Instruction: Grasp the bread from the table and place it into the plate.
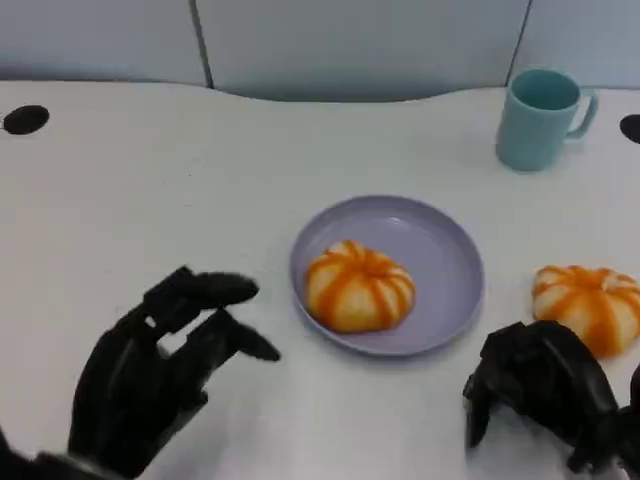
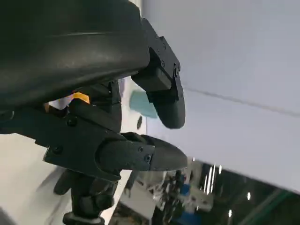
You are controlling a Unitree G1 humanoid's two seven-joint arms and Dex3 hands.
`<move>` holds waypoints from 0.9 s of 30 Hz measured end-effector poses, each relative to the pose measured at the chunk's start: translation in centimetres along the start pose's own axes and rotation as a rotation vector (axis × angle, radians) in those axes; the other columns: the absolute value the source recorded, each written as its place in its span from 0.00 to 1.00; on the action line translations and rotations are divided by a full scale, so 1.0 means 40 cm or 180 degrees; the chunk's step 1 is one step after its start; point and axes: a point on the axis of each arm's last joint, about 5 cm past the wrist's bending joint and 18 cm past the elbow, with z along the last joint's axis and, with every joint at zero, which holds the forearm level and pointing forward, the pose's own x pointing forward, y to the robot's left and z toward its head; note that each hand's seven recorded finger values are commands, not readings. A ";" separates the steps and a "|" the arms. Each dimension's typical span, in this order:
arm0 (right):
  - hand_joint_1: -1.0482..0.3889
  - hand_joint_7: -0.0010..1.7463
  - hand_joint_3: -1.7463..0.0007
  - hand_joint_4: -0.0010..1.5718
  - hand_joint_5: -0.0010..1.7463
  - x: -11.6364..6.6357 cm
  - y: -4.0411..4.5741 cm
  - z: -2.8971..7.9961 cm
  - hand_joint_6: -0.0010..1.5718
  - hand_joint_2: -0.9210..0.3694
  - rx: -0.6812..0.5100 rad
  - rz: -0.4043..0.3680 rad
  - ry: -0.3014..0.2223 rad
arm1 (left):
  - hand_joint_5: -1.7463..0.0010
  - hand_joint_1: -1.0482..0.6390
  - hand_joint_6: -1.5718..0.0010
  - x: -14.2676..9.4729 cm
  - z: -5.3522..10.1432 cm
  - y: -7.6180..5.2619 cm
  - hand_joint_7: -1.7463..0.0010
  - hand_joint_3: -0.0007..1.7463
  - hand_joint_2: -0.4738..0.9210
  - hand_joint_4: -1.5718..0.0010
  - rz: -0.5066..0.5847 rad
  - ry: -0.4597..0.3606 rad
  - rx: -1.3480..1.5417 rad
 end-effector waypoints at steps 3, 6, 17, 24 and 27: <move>0.00 0.38 1.00 1.00 0.51 0.003 0.001 0.001 1.00 0.12 0.0002 0.0009 -0.0004 | 0.00 0.26 0.71 -0.026 0.003 -0.002 0.04 0.24 1.00 0.57 0.0139 -0.0038 0.0070; 0.00 0.38 1.00 1.00 0.52 0.001 0.000 -0.001 1.00 0.13 0.0008 0.0000 0.0006 | 0.00 0.26 0.72 -0.038 -0.002 -0.005 0.03 0.24 1.00 0.57 0.0218 -0.0029 0.0060; 0.00 0.36 0.99 1.00 0.50 -0.014 -0.013 -0.009 1.00 0.12 0.0109 0.0005 0.0047 | 0.00 0.30 0.63 -0.087 -0.036 0.016 0.03 0.18 1.00 0.48 0.0511 0.0172 0.0006; 0.00 0.37 1.00 1.00 0.50 -0.029 -0.029 -0.016 1.00 0.13 0.0119 -0.0036 0.0118 | 0.00 0.30 0.63 -0.079 -0.056 0.018 0.04 0.18 1.00 0.49 0.0514 0.0189 0.0117; 0.00 0.38 1.00 1.00 0.51 -0.025 -0.034 -0.012 1.00 0.13 0.0106 -0.0075 0.0095 | 0.00 0.30 0.63 -0.072 -0.063 0.021 0.03 0.18 1.00 0.49 0.0490 0.0192 0.0117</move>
